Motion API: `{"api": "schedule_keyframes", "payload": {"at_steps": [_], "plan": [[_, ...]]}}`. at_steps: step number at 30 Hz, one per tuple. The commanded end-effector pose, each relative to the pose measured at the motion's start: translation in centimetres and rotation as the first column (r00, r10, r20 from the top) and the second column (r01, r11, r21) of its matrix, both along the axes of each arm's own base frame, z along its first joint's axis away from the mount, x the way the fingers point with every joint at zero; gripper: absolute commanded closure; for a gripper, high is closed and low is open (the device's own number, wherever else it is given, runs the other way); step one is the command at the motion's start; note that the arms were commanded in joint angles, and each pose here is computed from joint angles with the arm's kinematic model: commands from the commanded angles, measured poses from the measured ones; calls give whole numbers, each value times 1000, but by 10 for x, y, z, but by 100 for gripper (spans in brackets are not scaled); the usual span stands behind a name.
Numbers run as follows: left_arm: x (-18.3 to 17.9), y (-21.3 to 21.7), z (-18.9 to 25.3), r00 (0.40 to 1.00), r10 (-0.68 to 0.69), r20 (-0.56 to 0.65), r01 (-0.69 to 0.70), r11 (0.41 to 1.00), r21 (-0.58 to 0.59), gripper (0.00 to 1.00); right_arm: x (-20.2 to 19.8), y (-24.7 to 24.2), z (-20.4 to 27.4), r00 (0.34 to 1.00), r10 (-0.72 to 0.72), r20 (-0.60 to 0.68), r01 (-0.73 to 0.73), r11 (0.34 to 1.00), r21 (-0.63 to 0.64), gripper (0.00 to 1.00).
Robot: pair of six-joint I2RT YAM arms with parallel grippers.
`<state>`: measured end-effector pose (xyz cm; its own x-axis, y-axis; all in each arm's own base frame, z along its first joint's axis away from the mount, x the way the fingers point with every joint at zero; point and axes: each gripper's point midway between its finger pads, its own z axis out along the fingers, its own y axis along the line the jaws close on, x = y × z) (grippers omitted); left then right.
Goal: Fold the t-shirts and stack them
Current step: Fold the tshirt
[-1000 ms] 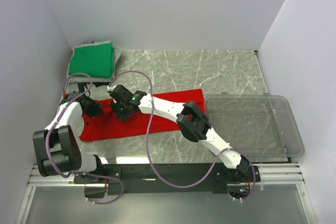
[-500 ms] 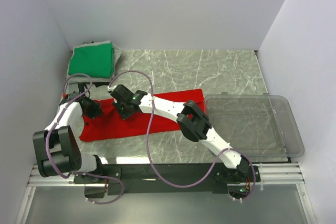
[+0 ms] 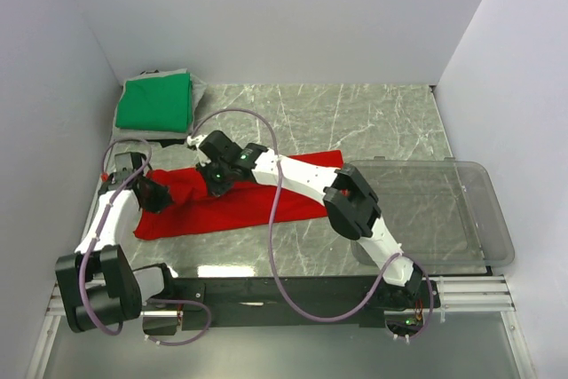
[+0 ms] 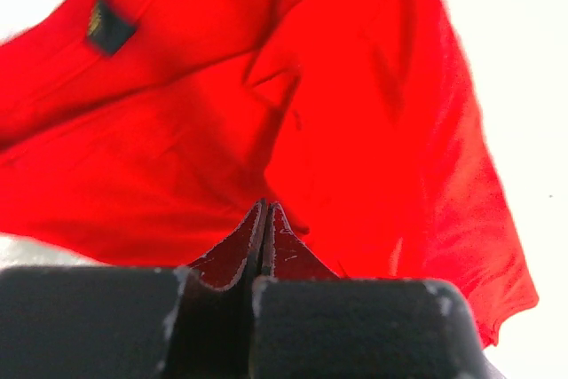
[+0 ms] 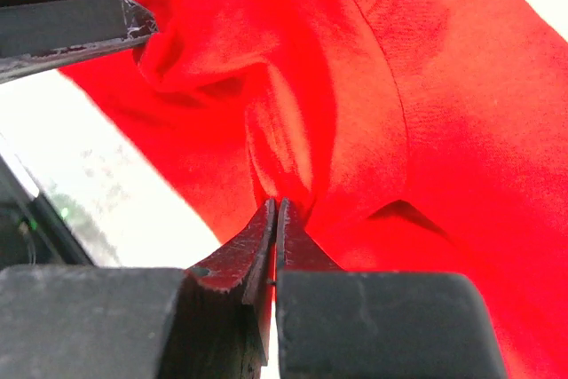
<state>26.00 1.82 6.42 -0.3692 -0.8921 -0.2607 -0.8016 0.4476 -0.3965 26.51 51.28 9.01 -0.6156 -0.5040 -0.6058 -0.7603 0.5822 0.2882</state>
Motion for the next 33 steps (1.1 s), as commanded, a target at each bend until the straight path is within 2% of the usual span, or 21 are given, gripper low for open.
{"api": "schedule_keyframes", "payload": {"at_steps": [1, 9, 20, 24, 25, 26, 28, 29, 32, 33], "plan": [[-16, 0, 0, 998, 58, -22, -58, 998, -8, 100, -8, -5, 31, 998, 60, 27, -61, 997, 51, 100], [-39, -6, -2, 993, 117, -28, -118, 993, -28, 100, -20, -14, 13, 996, 93, -14, -93, 995, 28, 100], [-69, -16, -3, 982, 190, -22, -191, 979, -70, 100, -11, -20, -10, 994, 70, -84, -68, 997, 24, 100], [-73, -19, -2, 981, 190, -23, -192, 978, -86, 96, -9, -21, -16, 993, 66, -102, -64, 998, 22, 100], [-75, -19, -1, 981, 192, -30, -194, 977, -87, 93, -10, -21, -17, 992, 68, -105, -66, 998, 21, 100], [-76, -20, 0, 981, 190, -29, -192, 978, -87, 84, -10, -20, -18, 992, 67, -105, -65, 998, 22, 100], [-78, -22, 5, 981, 191, -23, -192, 977, -95, 74, -11, -21, -20, 992, 67, -111, -65, 998, 19, 100], [-77, -22, 8, 981, 192, -15, -192, 976, -99, 66, -11, -22, -21, 991, 70, -113, -68, 998, 17, 100], [-69, -22, 23, 980, 195, 34, -190, 976, -108, 52, -13, -23, -21, 990, 75, -116, -73, 997, 17, 94], [-66, -21, 27, 980, 194, 42, -189, 976, -106, 49, -14, -24, -21, 990, 75, -120, -74, 997, 14, 87]]}}
